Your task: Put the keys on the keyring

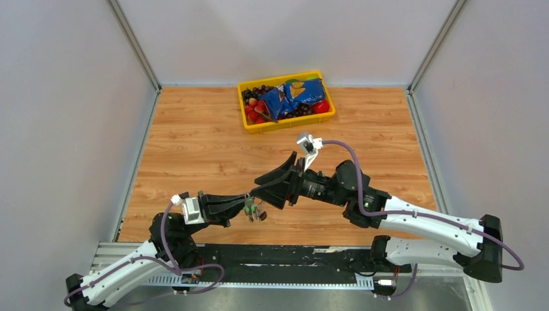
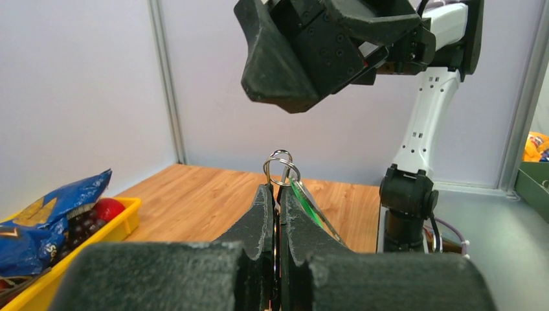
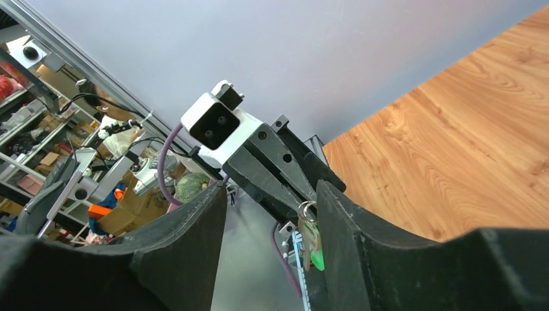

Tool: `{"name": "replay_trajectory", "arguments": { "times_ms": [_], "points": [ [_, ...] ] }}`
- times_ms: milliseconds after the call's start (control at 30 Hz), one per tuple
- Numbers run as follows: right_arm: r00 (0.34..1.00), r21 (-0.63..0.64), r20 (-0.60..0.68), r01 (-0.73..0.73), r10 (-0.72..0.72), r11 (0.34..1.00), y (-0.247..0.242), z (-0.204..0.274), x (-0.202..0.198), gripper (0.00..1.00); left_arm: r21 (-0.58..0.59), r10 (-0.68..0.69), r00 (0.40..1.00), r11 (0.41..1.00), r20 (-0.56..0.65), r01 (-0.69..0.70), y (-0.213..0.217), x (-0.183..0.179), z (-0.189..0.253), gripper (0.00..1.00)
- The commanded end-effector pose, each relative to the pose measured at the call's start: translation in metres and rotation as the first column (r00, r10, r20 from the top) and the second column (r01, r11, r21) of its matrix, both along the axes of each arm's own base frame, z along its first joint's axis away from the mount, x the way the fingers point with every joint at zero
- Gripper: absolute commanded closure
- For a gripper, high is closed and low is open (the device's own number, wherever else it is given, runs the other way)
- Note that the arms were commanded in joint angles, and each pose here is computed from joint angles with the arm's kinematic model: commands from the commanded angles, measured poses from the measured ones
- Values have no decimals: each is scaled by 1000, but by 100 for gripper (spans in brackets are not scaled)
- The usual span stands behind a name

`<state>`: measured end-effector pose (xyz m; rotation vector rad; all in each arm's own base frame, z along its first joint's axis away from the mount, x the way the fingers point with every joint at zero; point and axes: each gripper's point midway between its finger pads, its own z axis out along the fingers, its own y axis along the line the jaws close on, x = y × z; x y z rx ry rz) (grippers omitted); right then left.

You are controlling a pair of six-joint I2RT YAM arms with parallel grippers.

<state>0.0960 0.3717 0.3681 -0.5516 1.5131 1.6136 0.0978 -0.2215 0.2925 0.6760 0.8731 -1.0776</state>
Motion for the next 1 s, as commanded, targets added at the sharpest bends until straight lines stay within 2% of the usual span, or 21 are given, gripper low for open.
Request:
{"name": "replay_trajectory", "arguments": {
  "times_ms": [0,167,367,700,967],
  "points": [
    [997,17,60,51,-52,999,-22,22,2,43,-75,-26,998,997,49,30,7,-10,24,100],
    [990,-40,96,108,-103,993,-42,11,4,40,-100,-32,998,994,50,37,9,-12,30,99],
    [970,-133,216,140,-109,981,-58,-11,4,35,-149,-44,998,988,44,50,15,-16,41,95],
    [883,-281,469,150,-1,948,-49,-45,10,31,-191,-119,993,975,-21,113,16,-23,54,93],
    [817,-357,549,36,178,934,-20,-59,-2,31,-239,-179,981,958,-69,157,19,-29,60,94]
  ]
}}
